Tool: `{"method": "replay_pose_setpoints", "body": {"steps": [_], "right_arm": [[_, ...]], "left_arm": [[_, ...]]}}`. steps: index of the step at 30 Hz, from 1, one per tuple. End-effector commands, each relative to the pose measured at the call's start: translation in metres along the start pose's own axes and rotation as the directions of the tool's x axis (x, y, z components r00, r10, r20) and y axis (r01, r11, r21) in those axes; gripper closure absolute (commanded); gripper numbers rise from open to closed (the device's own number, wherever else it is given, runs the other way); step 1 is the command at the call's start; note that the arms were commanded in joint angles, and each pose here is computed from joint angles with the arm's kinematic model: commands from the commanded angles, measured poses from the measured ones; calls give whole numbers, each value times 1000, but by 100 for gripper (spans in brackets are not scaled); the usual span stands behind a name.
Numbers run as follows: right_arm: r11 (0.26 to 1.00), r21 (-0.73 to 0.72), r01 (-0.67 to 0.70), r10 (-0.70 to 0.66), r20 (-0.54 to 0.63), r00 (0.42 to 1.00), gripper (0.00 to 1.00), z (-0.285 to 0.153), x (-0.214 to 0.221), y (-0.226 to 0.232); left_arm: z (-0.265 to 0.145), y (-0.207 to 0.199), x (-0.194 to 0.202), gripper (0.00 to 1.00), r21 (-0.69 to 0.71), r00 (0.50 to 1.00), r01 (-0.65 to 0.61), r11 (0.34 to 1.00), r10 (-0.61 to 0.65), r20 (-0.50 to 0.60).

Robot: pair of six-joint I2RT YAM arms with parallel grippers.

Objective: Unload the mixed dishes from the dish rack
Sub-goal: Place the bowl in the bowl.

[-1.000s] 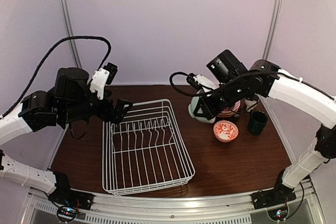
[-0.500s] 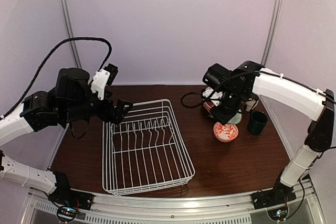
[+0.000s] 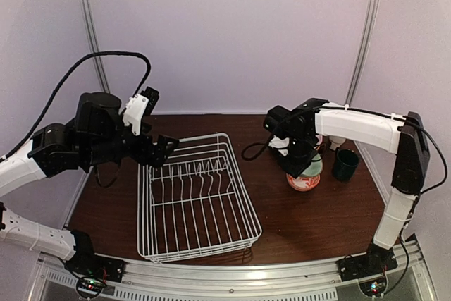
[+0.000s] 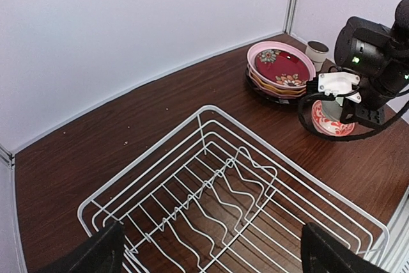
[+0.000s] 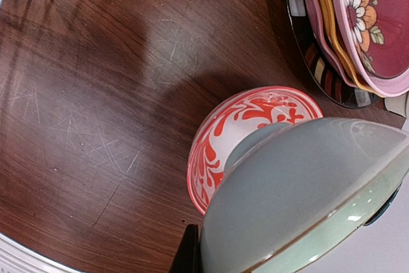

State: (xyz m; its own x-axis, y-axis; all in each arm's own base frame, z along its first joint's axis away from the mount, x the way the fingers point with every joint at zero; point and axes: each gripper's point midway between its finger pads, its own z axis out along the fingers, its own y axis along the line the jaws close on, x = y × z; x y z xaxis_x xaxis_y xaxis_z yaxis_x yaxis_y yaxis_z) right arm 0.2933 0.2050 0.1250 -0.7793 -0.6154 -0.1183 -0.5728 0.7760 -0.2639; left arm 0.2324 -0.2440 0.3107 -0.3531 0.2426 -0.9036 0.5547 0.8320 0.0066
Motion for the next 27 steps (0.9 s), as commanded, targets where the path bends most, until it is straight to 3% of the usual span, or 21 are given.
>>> {"method": "replay_pose_setpoints", "body": {"steps": [1, 20, 27], "right_arm": [[997, 79, -2, 1, 4, 1000, 100, 8, -5, -15], [989, 146, 20, -6, -98, 995, 98, 34, 12, -20], [988, 153, 22, -6, -106, 994, 85, 37, 12, -21]], "left_arm": [[4, -1, -5, 2, 8, 1000, -6, 1000, 5, 22], [5, 3, -2, 3, -5, 1000, -4, 1000, 5, 16], [5, 3, -1, 3, -4, 1000, -4, 1000, 4, 13]]}}
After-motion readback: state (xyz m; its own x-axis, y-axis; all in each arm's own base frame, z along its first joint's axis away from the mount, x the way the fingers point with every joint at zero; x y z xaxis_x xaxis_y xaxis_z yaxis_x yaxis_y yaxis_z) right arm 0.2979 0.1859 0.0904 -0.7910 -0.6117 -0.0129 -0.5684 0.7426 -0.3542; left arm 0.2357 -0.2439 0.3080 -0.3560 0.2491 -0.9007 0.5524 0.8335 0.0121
